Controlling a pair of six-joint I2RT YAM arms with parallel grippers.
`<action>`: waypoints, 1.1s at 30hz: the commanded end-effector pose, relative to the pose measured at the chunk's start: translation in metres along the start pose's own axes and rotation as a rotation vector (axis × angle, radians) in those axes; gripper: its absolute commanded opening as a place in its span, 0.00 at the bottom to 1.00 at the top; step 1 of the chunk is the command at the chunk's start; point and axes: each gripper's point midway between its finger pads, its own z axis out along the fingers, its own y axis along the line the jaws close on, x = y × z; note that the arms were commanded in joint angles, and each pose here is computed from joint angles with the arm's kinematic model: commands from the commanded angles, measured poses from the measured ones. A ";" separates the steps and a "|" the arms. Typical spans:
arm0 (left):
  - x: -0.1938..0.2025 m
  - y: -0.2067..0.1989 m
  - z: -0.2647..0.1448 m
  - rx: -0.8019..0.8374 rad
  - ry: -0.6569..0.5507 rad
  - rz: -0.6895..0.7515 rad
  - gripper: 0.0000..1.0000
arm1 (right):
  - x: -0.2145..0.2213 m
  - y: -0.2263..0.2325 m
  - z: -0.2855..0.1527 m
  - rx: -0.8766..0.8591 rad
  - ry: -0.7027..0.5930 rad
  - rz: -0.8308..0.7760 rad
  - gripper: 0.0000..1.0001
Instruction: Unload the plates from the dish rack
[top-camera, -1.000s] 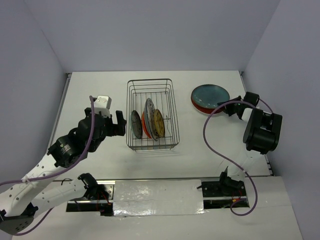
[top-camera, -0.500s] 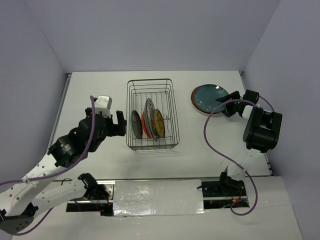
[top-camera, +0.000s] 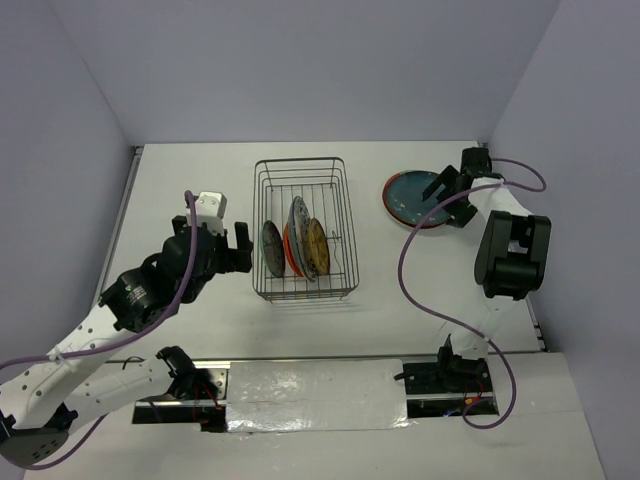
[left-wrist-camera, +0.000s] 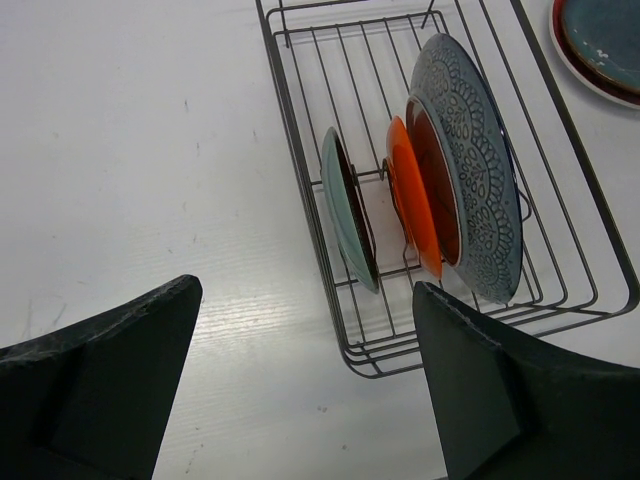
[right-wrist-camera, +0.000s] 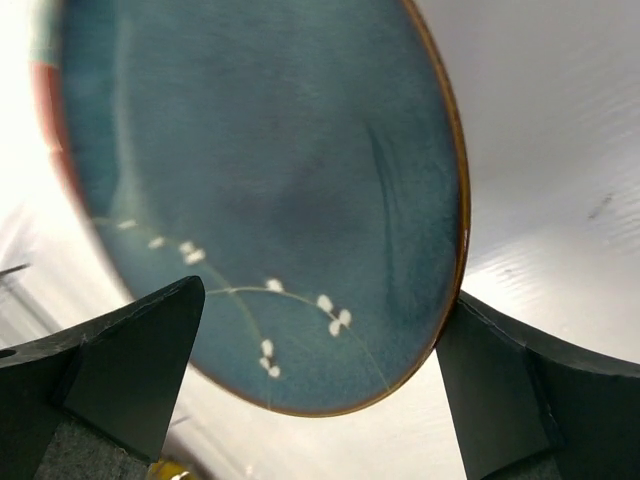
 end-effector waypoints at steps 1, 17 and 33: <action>-0.006 0.002 0.000 -0.021 -0.019 -0.013 1.00 | 0.008 -0.017 0.005 0.172 0.025 -0.077 1.00; 0.000 -0.004 0.007 -0.011 0.015 -0.004 1.00 | 0.027 0.024 0.008 -0.006 0.131 -0.208 1.00; -0.019 -0.026 0.015 0.014 0.025 -0.097 1.00 | 0.050 0.002 -0.039 -0.014 0.078 -0.234 1.00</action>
